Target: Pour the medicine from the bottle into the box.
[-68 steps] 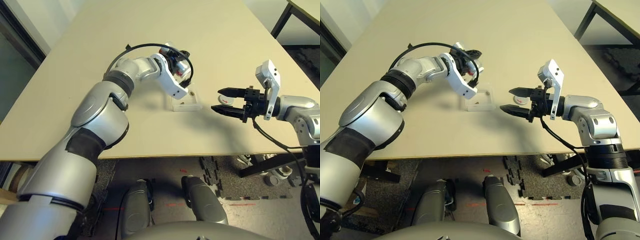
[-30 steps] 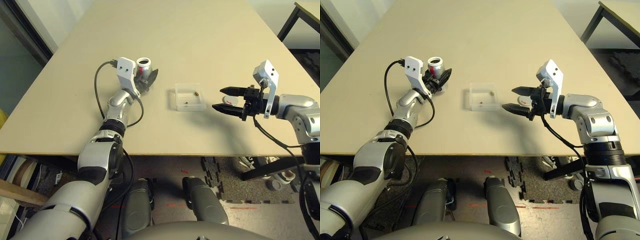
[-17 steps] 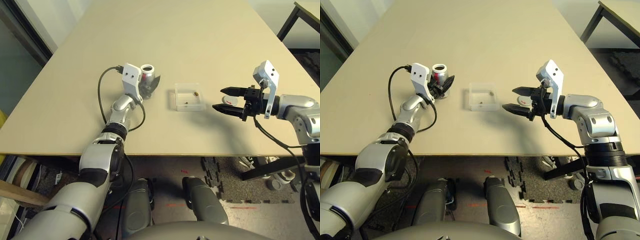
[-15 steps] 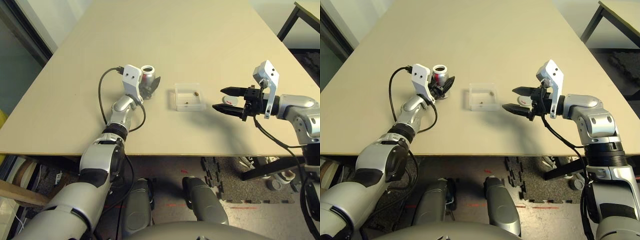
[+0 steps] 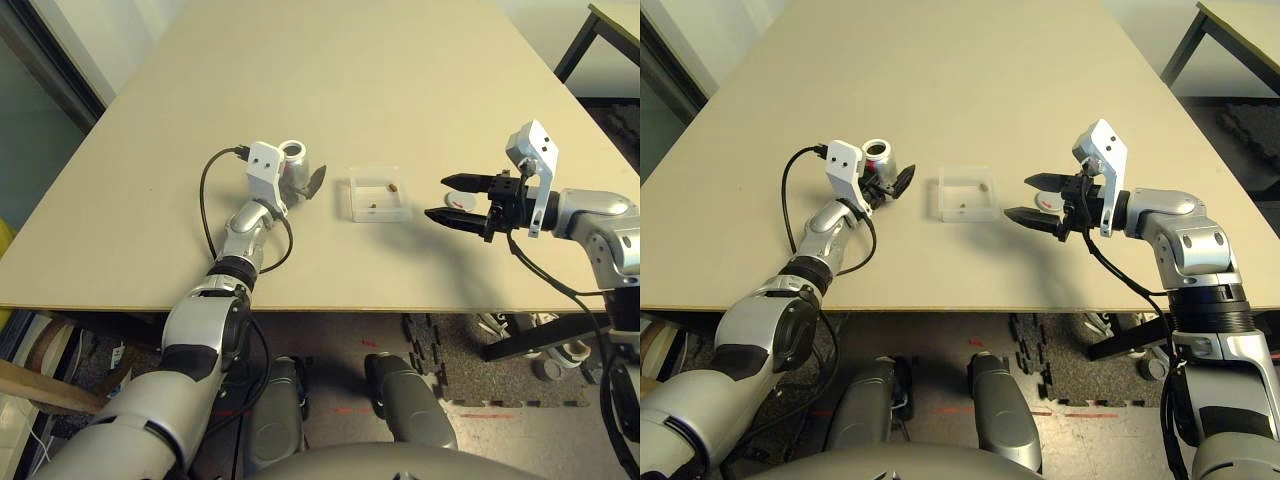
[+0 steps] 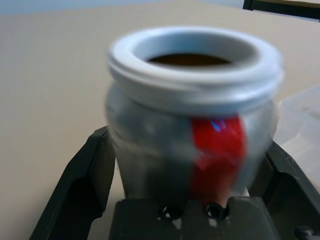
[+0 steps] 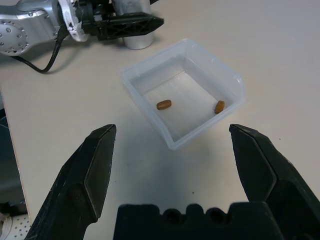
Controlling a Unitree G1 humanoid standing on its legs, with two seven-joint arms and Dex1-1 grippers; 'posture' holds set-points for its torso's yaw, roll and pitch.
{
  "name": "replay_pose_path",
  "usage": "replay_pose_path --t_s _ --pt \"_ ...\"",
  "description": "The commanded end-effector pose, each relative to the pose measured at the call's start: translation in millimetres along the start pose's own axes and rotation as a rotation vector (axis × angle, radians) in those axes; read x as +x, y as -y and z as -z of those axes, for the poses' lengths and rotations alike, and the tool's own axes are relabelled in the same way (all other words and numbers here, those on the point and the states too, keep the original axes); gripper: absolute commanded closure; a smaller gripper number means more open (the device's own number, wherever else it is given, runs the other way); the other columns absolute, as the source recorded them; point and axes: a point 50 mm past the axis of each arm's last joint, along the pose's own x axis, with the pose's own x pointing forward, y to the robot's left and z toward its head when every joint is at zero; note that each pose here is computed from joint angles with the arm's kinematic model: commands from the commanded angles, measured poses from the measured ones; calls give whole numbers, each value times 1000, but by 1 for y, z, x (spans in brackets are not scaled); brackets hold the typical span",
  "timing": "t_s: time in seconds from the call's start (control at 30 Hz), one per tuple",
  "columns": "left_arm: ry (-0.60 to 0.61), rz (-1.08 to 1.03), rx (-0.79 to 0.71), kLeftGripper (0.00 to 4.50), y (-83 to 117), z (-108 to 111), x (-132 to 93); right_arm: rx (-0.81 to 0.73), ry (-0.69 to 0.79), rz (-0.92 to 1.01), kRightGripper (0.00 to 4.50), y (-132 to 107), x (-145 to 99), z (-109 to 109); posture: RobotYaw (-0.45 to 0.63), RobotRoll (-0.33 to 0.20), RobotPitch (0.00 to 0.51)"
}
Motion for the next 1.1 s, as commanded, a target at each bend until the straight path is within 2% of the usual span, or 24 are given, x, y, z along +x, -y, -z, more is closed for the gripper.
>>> replay_pose_path --t_s 0.03,0.37,0.57,0.7,0.83,1.1 --pt "18 7 -9 9 -4 5 -10 -4 3 -4 0 1 3 0 -255 0 131" --pt "34 48 -14 9 -10 19 -41 -4 11 -8 0 3 7 2 -240 0 128" --pt "16 99 31 9 -12 27 -84 4 23 11 0 6 8 6 -219 0 125" --pt "12 63 5 9 -22 17 -106 16 38 35 0 7 7 9 -210 0 124" --pt "23 -53 -20 9 -45 -5 -123 44 76 93 0 10 2 10 -196 0 123" --pt "58 -323 -1 9 -117 -50 -142 106 178 341 0 29 -19 16 -168 0 129"
